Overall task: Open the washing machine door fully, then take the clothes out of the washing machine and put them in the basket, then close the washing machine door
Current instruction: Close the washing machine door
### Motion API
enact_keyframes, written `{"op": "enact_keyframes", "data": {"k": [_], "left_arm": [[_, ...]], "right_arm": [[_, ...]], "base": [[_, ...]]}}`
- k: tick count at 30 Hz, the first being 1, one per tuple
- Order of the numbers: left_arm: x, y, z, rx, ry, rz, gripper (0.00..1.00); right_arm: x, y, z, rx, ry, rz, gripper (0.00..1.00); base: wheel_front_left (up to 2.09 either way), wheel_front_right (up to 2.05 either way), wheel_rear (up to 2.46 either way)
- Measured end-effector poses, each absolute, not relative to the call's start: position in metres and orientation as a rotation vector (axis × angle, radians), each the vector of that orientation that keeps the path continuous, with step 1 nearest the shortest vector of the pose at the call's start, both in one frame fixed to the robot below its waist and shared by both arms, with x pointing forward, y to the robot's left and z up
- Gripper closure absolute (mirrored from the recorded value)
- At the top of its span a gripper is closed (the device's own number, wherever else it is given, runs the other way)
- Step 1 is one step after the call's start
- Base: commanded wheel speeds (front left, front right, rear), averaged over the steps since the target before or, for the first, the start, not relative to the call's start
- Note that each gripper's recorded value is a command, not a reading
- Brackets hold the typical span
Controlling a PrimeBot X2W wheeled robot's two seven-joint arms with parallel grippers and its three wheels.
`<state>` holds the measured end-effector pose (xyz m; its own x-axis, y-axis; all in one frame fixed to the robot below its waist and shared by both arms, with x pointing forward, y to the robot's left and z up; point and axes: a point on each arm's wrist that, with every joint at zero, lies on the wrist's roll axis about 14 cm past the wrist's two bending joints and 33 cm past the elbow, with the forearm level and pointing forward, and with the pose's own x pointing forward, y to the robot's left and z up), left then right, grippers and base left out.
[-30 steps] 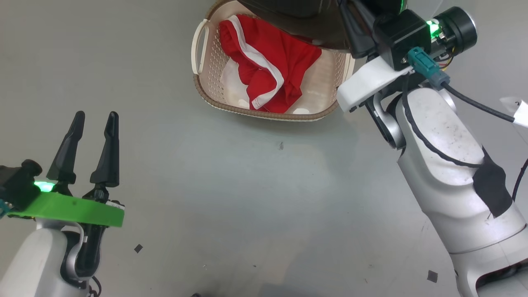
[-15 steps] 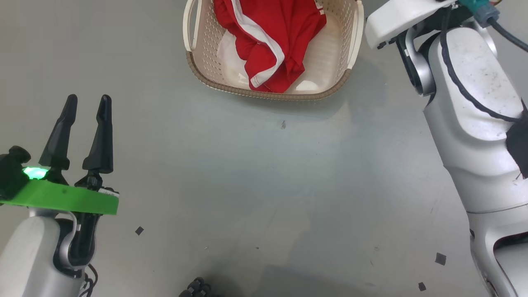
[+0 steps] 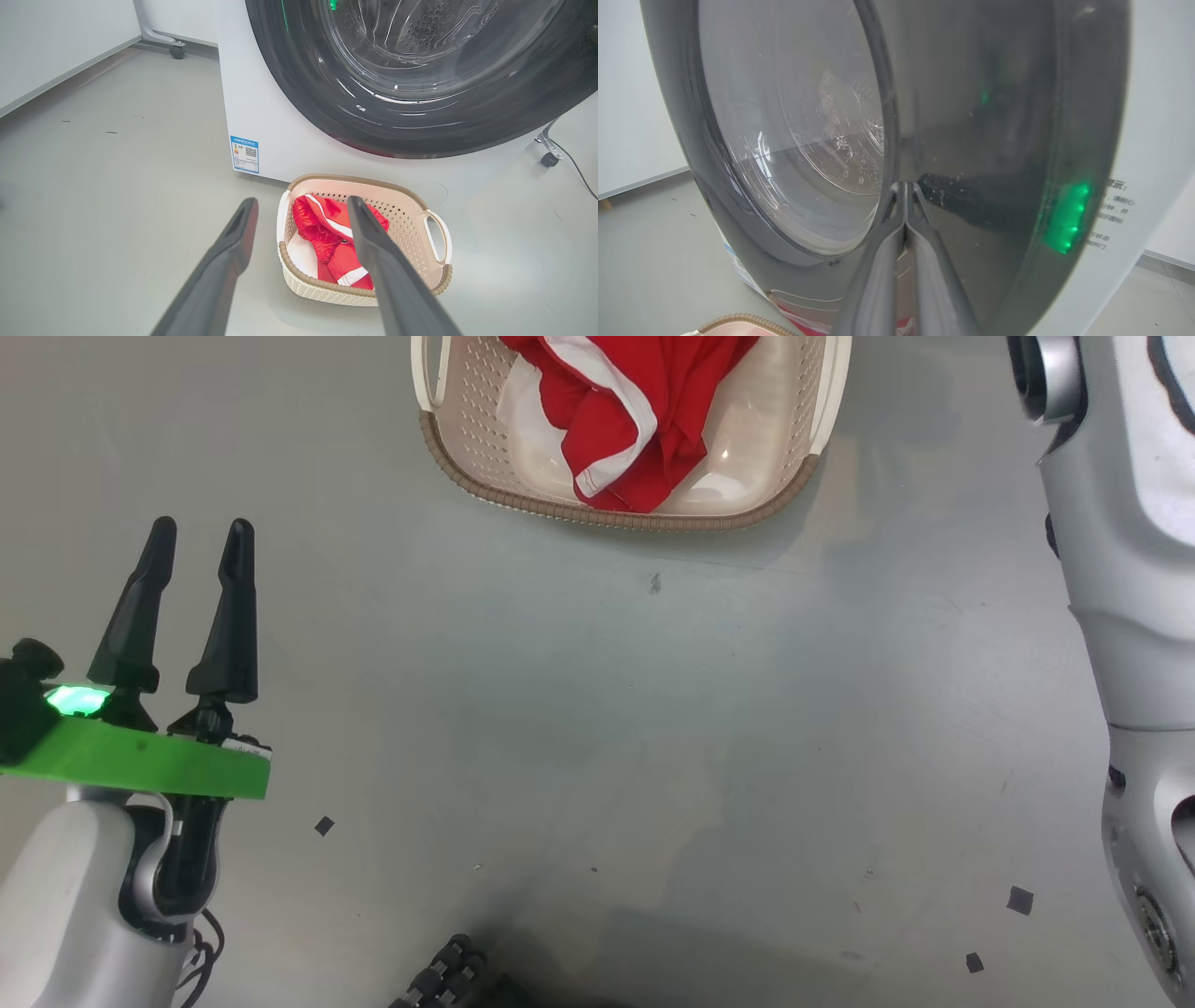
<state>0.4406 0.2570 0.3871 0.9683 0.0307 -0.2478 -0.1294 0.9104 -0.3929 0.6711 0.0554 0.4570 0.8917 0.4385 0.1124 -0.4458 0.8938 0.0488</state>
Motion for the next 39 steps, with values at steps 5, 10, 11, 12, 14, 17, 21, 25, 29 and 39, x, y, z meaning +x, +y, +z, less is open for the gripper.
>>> {"op": "enact_keyframes", "data": {"k": [5, 10, 11, 12, 14, 17, 21, 25, 29, 39], "left_arm": [[0.443, 0.258, 0.383, -0.418, 0.248, 0.087, 0.0], [0.446, 0.259, 0.381, -0.415, 0.248, 0.086, 0.0], [0.446, 0.259, 0.381, -0.415, 0.248, 0.086, 0.0], [0.446, 0.259, 0.381, -0.415, 0.25, 0.085, 0.0], [0.446, 0.259, 0.38, -0.415, 0.252, 0.085, 0.0], [0.446, 0.259, 0.379, -0.415, 0.255, 0.087, 0.0], [0.446, 0.258, 0.378, -0.418, 0.257, 0.089, 0.0], [0.447, 0.259, 0.384, -0.419, 0.241, 0.089, 0.0], [0.446, 0.26, 0.391, -0.421, 0.226, 0.094, 0.0], [0.443, 0.26, 0.421, -0.415, 0.156, 0.078, 0.0]], "right_arm": [[0.688, 0.046, 0.462, 0.057, -0.125, 0.416, 1.0], [0.704, 0.031, 0.467, 0.077, -0.145, 0.359, 1.0], [0.704, 0.031, 0.467, 0.077, -0.145, 0.359, 1.0], [0.704, 0.03, 0.467, 0.078, -0.146, 0.355, 1.0], [0.705, 0.03, 0.467, 0.076, -0.15, 0.352, 1.0], [0.706, 0.031, 0.466, 0.073, -0.15, 0.352, 1.0], [0.706, 0.031, 0.465, 0.069, -0.156, 0.35, 1.0], [0.702, 0.028, 0.462, 0.065, -0.148, 0.341, 1.0], [0.69, 0.025, 0.447, 0.045, -0.107, 0.337, 1.0], [0.639, 0.024, 0.429, -0.01, -0.015, 0.385, 1.0]], "base": [[0.0, 0.0, 0.0], [0.0, 0.0, 0.0], [0.0, 0.0, 0.0], [0.0, 0.0, 0.0], [0.0, 0.0, 0.0], [0.0, 0.0, 0.0], [0.0, 0.0, 0.0], [0.0, 0.0, 0.0], [0.0, 0.0, 0.0], [0.0, 0.0, 0.0]]}}
